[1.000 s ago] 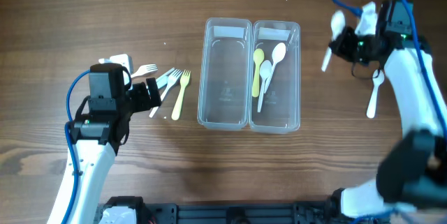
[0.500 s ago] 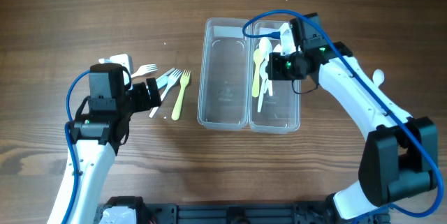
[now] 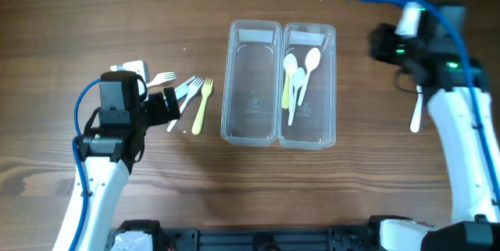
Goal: Pack container
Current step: 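Place the white spoon into the right container and withdraw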
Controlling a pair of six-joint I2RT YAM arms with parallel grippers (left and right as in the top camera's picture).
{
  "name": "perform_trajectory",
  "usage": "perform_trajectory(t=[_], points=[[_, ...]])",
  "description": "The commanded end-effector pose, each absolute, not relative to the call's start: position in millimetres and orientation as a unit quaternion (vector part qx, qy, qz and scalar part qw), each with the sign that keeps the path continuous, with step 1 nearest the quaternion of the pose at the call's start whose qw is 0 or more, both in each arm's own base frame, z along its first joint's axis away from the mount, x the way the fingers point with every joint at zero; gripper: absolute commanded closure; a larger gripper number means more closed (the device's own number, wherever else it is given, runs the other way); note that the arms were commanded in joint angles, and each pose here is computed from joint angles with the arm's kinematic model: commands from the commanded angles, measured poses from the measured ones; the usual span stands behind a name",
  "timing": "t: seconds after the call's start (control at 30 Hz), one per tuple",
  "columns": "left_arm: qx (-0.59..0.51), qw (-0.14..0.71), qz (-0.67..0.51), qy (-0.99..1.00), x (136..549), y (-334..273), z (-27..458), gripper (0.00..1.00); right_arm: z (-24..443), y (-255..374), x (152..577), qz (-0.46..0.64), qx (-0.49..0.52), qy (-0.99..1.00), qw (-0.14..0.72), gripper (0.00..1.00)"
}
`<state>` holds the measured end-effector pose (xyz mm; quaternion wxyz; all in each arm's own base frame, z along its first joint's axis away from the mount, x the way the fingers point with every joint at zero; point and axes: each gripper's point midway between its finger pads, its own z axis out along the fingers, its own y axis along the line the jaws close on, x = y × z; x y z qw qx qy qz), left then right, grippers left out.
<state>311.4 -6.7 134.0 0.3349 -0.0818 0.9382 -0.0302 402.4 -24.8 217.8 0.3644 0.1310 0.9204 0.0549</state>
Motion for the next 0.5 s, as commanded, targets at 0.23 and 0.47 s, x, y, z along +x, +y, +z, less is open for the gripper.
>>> perform_trajectory(t=[0.23,0.47], points=[[-0.071,0.344,-0.023,0.936,315.9,-6.0,141.4,0.00,96.6,-183.6,359.3,-0.035,0.336,0.916,0.214,0.46],[-0.072,0.344,-0.023,0.936,315.9,-6.0,141.4,0.00,22.8,-176.5,356.7,-0.011,0.290,0.948,0.130,0.46]])
